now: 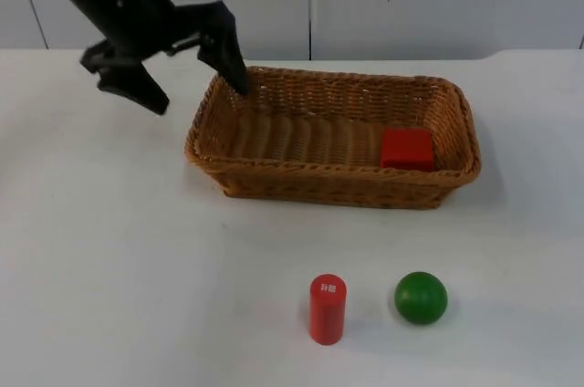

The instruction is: Pick up the basket with the left hand and place the object to the left of the red cylinder into the basket with the right hand.

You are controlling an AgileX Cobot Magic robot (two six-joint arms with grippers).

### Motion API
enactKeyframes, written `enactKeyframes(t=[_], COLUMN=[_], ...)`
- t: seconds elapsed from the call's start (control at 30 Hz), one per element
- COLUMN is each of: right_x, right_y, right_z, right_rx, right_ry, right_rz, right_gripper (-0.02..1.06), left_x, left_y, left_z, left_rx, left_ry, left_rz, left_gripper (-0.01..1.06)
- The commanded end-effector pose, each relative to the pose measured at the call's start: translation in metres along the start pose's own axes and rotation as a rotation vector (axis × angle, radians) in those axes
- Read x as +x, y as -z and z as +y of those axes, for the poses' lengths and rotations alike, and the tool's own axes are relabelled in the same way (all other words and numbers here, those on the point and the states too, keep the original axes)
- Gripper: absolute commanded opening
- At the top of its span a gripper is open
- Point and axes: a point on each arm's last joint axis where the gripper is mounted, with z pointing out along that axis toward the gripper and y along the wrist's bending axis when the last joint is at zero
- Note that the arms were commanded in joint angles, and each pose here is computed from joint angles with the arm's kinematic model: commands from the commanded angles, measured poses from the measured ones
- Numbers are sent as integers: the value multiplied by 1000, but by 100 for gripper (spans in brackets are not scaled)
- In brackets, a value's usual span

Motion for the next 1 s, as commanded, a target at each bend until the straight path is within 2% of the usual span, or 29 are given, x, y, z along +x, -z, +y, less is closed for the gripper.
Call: enactKeyframes(t=[0.0,0.07,0.23,0.37,0.4,0.53,0.6,0.67,0.8,0.83,0.97], right_x=[-3,-3,-4,-4,-4,-5,0,3,24,24,52], right_y=[2,2,2,5,5,22,35,42,60,60,69], right_z=[-2,-2,-2,-2,-2,-4,-6,-7,-11,-11,-15], right_rx=[12,16,14,11,11,2,-3,-4,-4,-4,-4], right_ry=[18,21,21,39,39,53,52,55,76,76,85], right_rz=[-20,-23,-31,-42,-42,-96,-134,-156,-175,-175,-160], right_gripper=[85,85,85,85,85,85,85,85,85,85,85], left_x=[4,11,32,66,66,106,127,138,189,189,242], left_y=[16,35,74,123,123,173,201,209,243,243,257], left_z=[-4,-8,-21,-38,-38,-58,-70,-73,-90,-90,-97], left_rx=[-38,-92,-140,-202,-202,-242,-250,-252,-246,-246,-244], left_ry=[-14,-32,-61,-124,-124,-181,-200,-207,-240,-240,-267], left_rz=[-2,-36,-138,-257,-257,-384,-494,-525,-659,-659,-756], left_gripper=[105,105,105,105,105,105,105,105,105,105,105])
